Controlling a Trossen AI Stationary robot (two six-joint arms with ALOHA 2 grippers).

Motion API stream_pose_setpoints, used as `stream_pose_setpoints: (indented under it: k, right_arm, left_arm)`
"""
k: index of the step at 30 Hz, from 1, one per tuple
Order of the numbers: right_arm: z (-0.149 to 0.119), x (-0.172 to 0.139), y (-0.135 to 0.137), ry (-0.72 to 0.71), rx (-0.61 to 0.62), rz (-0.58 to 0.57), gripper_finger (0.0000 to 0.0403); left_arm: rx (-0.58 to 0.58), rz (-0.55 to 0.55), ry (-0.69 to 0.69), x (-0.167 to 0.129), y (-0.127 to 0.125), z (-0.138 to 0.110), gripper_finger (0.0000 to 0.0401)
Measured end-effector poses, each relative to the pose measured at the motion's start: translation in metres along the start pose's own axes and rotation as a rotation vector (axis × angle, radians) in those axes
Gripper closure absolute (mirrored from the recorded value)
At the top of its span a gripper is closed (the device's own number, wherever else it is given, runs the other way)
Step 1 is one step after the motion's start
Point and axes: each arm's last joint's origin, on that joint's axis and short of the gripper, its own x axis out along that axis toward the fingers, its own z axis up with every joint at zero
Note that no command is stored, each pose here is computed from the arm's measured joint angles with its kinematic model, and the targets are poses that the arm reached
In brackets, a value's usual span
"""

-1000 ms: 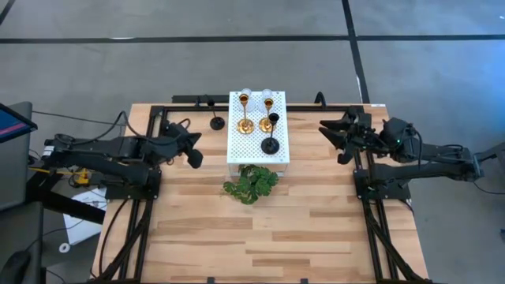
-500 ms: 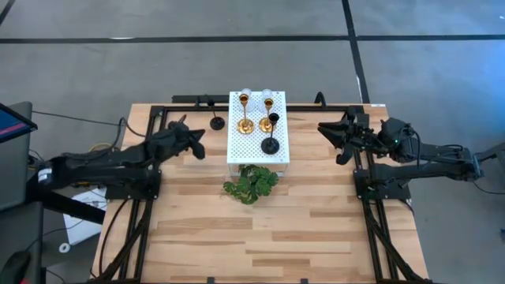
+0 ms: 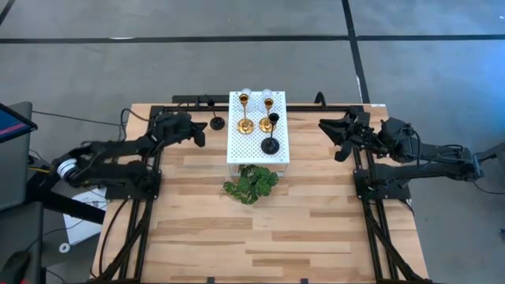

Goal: Pick & Place candle stick holders
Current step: Align the black candle holder with the other black candle holder on the shelf

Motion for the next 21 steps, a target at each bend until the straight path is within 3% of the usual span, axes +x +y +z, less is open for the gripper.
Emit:
stream_pose_setpoints:
  k: [21]
  right_arm:
    - [0.0, 0.0, 0.0, 0.003, 0.017, -0.007, 0.0334]
  left_arm:
    - [0.057, 0.031, -0.052, 0.031, 0.014, -0.013, 0.0391]
